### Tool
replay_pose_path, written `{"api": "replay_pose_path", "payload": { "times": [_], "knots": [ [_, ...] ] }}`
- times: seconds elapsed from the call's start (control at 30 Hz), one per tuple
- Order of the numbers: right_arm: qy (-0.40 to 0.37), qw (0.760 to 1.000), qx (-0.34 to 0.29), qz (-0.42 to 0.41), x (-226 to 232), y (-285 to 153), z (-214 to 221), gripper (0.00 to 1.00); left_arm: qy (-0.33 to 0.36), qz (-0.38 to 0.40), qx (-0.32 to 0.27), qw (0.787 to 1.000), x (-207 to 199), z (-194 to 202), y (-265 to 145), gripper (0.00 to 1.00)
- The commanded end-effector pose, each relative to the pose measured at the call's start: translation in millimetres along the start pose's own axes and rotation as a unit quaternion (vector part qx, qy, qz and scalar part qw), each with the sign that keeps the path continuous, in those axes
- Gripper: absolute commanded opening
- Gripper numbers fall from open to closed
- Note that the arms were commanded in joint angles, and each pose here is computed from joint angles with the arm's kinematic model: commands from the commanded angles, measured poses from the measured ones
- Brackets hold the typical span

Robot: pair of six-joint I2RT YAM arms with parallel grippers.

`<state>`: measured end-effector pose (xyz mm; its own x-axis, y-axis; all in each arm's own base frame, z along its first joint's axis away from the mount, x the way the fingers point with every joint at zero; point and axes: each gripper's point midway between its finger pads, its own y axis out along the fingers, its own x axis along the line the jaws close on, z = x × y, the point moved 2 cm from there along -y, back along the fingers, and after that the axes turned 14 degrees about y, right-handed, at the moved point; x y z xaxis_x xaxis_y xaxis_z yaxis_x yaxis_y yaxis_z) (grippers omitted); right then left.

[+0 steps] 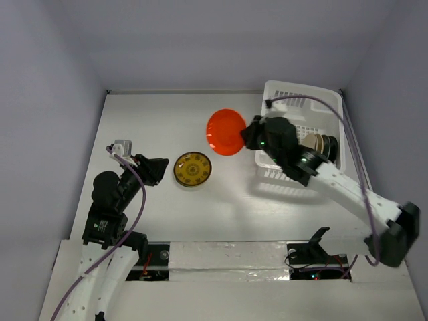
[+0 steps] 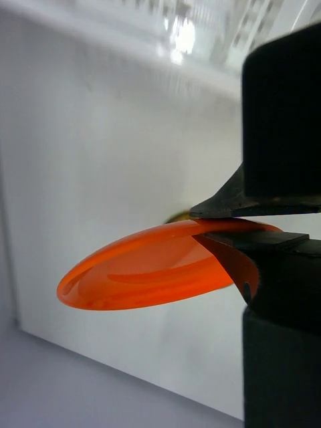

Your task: Unload the plates from the dish rack

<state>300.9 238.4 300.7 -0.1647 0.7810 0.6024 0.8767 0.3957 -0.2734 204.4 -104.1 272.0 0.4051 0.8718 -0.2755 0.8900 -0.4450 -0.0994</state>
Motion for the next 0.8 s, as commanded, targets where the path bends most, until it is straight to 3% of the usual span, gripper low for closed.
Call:
{"api": "replay_pose_path", "payload": {
  "times": [0.0, 0.03, 0.13, 0.43, 0.63, 0.67, 0.77],
  "knots": [
    [0.028, 0.994, 0.042, -0.096, 66, 41, 38, 0.00, 0.001, -0.006, -0.013, 1.000, 3, -6, 3, 0.23],
    [0.020, 0.994, 0.068, -0.087, 67, 57, 64, 0.00, 0.001, -0.005, -0.012, 1.000, 3, -6, 3, 0.23],
    [0.036, 0.991, 0.072, -0.103, 85, 76, 73, 0.00, 0.001, -0.009, -0.010, 1.000, 5, -5, 4, 0.23],
    [0.059, 0.985, 0.151, -0.054, 50, 118, 151, 0.02, 0.001, -0.005, -0.010, 1.000, 4, -5, 4, 0.23],
    [0.055, 0.978, 0.200, -0.023, 22, 123, 192, 0.22, 0.002, -0.005, -0.013, 1.000, 4, -6, 3, 0.23],
    [0.052, 0.979, 0.198, -0.015, 18, 122, 193, 0.24, 0.001, -0.005, -0.013, 1.000, 4, -6, 3, 0.23],
    [0.043, 0.984, 0.174, 0.007, 10, 117, 180, 0.41, 0.002, -0.005, -0.015, 1.000, 4, -7, 3, 0.23]
  ]
}}
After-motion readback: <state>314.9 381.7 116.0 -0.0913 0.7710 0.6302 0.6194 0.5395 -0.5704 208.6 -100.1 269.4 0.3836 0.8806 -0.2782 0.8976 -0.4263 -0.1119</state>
